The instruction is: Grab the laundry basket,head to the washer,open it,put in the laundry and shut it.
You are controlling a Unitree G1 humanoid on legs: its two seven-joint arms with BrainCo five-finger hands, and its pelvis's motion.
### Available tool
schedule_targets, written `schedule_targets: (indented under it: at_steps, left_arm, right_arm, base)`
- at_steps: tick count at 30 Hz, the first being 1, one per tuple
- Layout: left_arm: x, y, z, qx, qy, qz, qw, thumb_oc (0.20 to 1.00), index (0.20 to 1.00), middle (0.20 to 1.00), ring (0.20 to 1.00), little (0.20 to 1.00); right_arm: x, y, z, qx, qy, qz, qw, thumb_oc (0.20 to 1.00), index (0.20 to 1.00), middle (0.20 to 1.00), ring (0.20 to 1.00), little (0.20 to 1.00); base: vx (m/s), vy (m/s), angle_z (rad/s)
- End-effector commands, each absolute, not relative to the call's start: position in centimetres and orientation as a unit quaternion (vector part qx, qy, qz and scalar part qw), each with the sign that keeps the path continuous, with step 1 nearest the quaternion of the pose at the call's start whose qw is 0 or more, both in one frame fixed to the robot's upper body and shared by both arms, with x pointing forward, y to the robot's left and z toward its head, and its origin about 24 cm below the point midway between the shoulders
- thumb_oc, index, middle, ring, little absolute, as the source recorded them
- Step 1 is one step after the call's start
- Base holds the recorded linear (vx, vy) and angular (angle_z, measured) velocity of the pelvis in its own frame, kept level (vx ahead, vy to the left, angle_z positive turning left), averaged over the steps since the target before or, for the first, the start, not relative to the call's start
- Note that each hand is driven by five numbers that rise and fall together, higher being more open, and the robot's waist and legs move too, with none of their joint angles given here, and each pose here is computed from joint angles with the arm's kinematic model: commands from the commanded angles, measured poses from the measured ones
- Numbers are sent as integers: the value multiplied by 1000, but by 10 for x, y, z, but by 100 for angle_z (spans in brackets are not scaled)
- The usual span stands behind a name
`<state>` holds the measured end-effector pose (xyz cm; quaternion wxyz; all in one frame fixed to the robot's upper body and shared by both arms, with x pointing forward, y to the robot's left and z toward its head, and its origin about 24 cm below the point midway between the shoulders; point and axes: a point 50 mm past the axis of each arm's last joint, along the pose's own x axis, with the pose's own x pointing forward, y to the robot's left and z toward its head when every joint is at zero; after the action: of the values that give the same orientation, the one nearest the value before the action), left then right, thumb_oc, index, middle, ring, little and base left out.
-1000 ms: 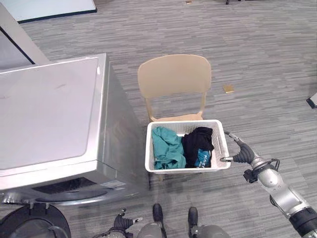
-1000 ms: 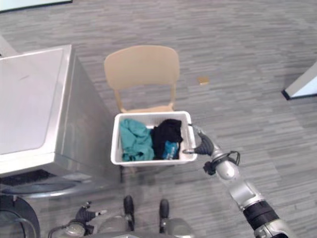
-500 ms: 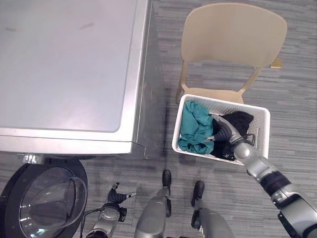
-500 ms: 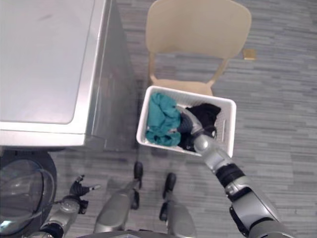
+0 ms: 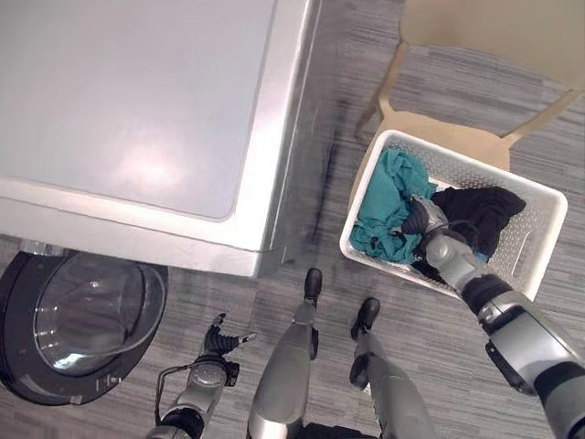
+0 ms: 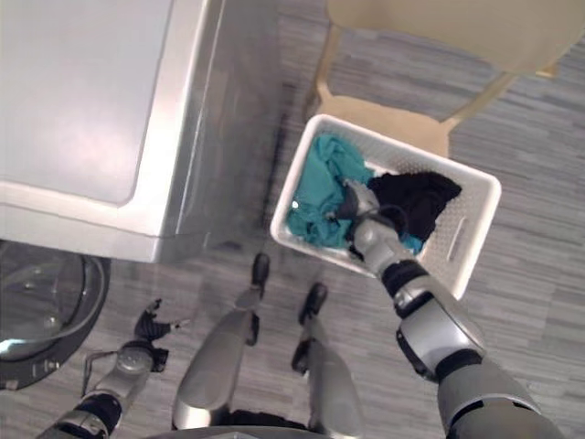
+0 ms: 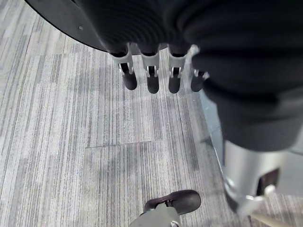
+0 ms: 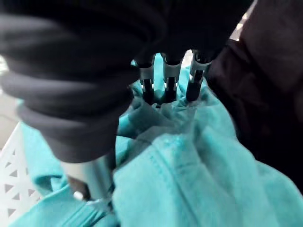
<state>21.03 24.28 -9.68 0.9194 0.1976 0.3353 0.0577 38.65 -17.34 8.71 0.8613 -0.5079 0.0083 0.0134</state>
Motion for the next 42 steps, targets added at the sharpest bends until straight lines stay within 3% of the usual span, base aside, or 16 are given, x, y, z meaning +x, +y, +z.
schedule_targets:
  at_steps: [1, 6, 10, 19, 28, 32, 38, 42]
  left_arm:
    - [201, 248, -101, 201, 347, 69, 914, 1000, 1000, 1000, 1000, 1000]
    - [201, 244, -102, 188, 350, 71, 915, 1000, 1000, 1000, 1000, 1000]
    - [199, 240, -104, 171, 354, 71, 917, 1000, 1000, 1000, 1000, 1000]
    - [179, 243, -109, 139, 369, 84, 915, 1000, 1000, 1000, 1000, 1000]
    - [174, 248, -91, 123, 319, 79, 936, 1000, 1000, 1000, 1000, 1000]
    - [213, 244, -47, 123, 201, 65, 970, 1000, 1000, 1000, 1000, 1000]
    - [226, 220, -12, 80, 103, 29, 991, 1000, 1000, 1000, 1000, 1000]
    - [237, 200, 29, 97, 0, -45, 994, 1000, 1000, 1000, 1000, 1000]
  right_arm:
    - [380, -161, 85, -450, -14, 27, 892, 200, 200, 200, 200, 200]
    - [371, -154, 83, -365, -29, 27, 930, 200, 200, 200, 200, 200]
    - [358, -150, 79, -216, -33, 12, 976, 200, 200, 200, 200, 200]
    - [319, -149, 77, 24, -63, 33, 997, 200, 200, 200, 200, 200]
    - [284, -164, 113, 9, -161, 83, 983, 200, 200, 200, 200, 200]
    - [261, -184, 125, -23, -206, 58, 977, 200, 200, 200, 200, 200]
    - [265, -183, 138, -50, -233, 59, 969, 200, 200, 200, 200, 200]
    - [263, -180, 143, -60, -238, 91, 965, 200, 200, 200, 200, 200]
  base:
    - [27, -23, 24]
    - [6, -4, 2]
    - [4, -4, -4]
    - [70, 5, -13]
    - [10, 29, -21]
    - [-358, -283, 28]
    - [-314, -378, 108]
    - [-334, -117, 129]
